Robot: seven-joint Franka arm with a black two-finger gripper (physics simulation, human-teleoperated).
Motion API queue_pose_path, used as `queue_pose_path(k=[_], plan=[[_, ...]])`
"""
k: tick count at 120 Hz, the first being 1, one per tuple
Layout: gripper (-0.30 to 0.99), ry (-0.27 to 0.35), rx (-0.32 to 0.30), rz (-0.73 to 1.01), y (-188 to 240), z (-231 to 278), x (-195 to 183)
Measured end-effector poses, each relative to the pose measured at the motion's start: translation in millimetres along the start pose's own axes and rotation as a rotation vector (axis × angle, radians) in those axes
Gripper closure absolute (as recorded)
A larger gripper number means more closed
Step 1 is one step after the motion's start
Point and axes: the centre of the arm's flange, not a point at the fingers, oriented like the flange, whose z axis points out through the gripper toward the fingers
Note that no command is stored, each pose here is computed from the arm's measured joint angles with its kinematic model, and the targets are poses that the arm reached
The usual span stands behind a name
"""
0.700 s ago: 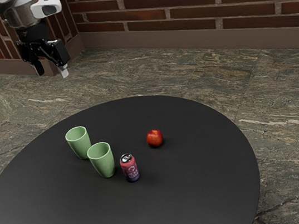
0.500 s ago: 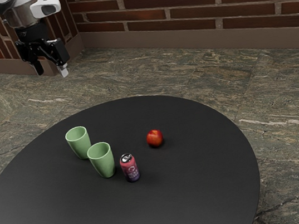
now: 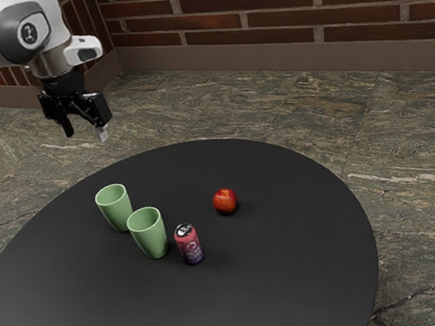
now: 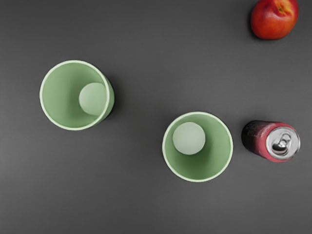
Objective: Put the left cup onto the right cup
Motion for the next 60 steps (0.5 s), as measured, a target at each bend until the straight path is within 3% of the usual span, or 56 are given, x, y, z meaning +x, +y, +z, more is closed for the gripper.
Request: queue_pose_path(k=[35, 60], plan=[[0.02, 0.011, 0.008, -0.005, -16, 49, 14], [0.02, 0.030, 0.008, -0.014, -28, 61, 3]])
